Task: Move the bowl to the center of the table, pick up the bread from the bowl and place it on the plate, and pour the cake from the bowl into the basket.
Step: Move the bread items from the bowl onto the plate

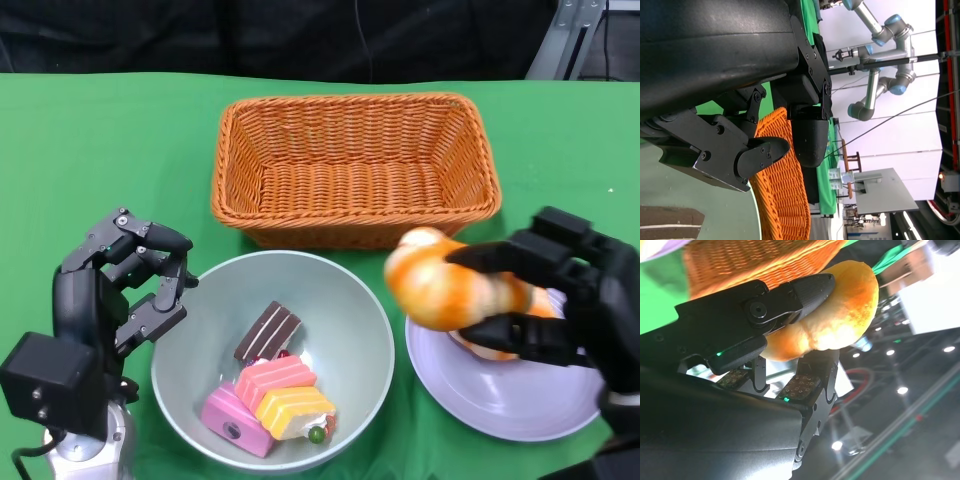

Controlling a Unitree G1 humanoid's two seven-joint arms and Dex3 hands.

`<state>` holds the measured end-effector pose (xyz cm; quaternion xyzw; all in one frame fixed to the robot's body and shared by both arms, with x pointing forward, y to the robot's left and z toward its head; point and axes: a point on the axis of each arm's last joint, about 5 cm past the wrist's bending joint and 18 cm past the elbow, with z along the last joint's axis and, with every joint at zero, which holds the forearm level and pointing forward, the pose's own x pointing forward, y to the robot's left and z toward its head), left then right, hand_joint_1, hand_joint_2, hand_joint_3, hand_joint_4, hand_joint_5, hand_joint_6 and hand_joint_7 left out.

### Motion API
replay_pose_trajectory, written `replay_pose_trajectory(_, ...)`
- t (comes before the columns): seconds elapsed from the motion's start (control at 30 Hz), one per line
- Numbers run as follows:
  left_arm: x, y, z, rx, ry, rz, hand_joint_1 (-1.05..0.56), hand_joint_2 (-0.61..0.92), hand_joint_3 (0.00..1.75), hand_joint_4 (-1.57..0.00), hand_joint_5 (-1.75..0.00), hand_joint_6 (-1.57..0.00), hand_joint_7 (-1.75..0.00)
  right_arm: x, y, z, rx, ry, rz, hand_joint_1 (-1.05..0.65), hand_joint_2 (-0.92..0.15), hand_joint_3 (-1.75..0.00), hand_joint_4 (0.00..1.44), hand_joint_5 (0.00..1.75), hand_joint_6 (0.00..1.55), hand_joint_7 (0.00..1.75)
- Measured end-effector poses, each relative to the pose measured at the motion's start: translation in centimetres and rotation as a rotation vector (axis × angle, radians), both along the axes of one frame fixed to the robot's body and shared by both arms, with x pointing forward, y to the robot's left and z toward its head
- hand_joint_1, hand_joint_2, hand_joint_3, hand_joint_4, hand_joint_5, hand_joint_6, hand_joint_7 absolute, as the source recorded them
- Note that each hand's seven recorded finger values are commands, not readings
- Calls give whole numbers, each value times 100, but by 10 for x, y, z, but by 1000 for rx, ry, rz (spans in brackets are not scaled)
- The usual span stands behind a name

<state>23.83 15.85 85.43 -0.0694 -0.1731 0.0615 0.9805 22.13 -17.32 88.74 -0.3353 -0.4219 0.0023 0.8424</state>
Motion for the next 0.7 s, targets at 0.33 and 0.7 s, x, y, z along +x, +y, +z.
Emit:
replay_pose_trajectory(0.33, 1, 3, 1, -10, -11, -8, -5, 64, 86, -79, -151, -81, -127, -14, -21, -12, -5, 68, -118, -9, -78, -17, 89, 123, 92, 88)
replay_pose_trajectory(0.7, 4, 9, 6, -7, -28, -2, -4, 67, 86, -81, -150, -83, -124, -21, -31, -40, -31, 154, -250, -17, -68, -38, 93, 118, 102, 74)
